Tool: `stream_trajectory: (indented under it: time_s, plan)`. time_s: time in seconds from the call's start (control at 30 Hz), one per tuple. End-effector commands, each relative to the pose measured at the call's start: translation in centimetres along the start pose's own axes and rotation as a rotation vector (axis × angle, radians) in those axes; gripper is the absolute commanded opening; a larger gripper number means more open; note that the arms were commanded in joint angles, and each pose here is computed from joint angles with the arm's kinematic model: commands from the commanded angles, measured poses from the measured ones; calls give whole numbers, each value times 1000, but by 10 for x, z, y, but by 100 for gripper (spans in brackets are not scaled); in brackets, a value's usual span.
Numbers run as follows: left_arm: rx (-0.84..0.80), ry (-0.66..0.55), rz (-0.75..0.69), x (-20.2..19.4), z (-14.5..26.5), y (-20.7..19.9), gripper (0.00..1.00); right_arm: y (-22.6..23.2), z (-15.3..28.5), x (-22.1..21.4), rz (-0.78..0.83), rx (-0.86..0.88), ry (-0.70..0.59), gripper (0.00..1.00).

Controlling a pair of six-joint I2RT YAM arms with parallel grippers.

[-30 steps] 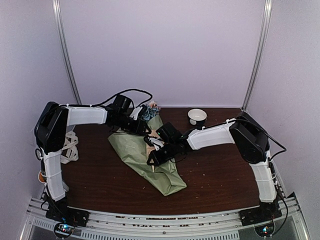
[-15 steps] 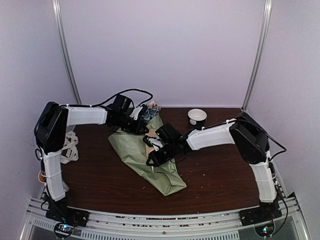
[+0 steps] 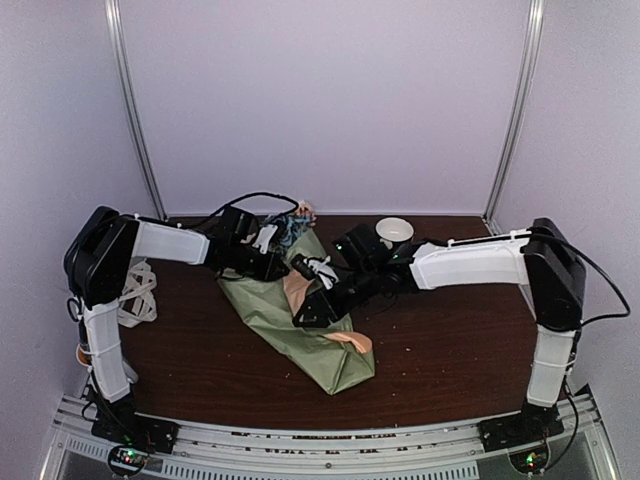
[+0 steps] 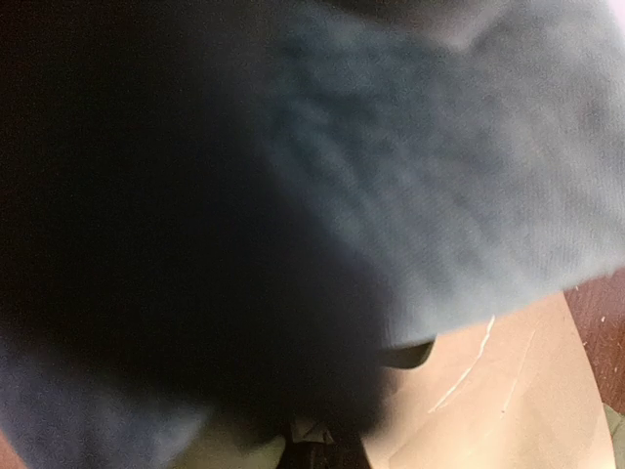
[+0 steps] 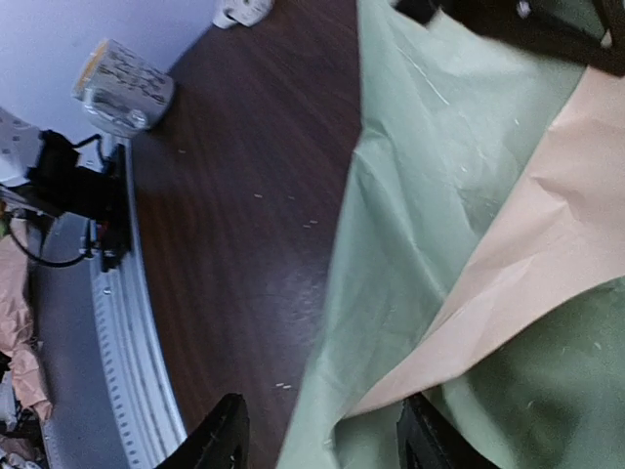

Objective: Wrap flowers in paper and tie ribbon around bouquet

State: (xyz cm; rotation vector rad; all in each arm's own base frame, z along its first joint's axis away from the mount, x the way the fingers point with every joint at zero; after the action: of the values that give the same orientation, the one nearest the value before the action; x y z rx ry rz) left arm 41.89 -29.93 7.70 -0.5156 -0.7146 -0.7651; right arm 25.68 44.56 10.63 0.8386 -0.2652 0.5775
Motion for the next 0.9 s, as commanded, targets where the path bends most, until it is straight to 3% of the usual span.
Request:
stream_trajectory:
  time_s: [0.0, 0.1, 0.23, 0.33, 0.47, 0.63, 0.67, 0.8, 0.87]
  plan:
    - [52, 13, -4, -15, 7, 15, 0, 52, 59, 5, 64, 227, -60, 53]
    - [61, 9, 1, -18, 8, 21, 0, 36, 85, 12, -7, 260, -145, 52]
    - [65, 5, 0, -20, 9, 24, 0, -42, 89, 31, -206, 47, -246, 35]
    - [63, 3, -1, -20, 8, 23, 0, -59, 63, 29, -227, -23, -185, 28]
    - [70, -1, -2, -19, 10, 25, 0, -54, 17, 19, -196, -23, -64, 25]
    - [75, -28, -13, -10, 15, 24, 0, -58, -25, 10, -196, -40, -15, 22]
    - [76, -41, -16, -6, 18, 23, 7, -61, -31, 9, -202, -44, -10, 21]
    - [76, -159, -55, 28, 49, 11, 54, -69, -52, -4, -211, -52, 24, 21]
    - [85, -213, -70, 43, 72, 3, 64, -72, -57, -7, -212, -59, 36, 21]
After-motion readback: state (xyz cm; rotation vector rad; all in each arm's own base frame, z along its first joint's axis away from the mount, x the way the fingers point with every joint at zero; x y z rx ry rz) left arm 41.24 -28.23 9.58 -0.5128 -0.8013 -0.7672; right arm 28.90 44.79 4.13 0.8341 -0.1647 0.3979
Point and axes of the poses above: each gripper's point midway between its finger pads, its own z axis back along the fingers, its own y axis along the line the jaws close on, x = y × z, the point moved 1 cm from there along z, back along the fingers, and after that the axes turned 14 degrees about -z, right-handed, at the moved point
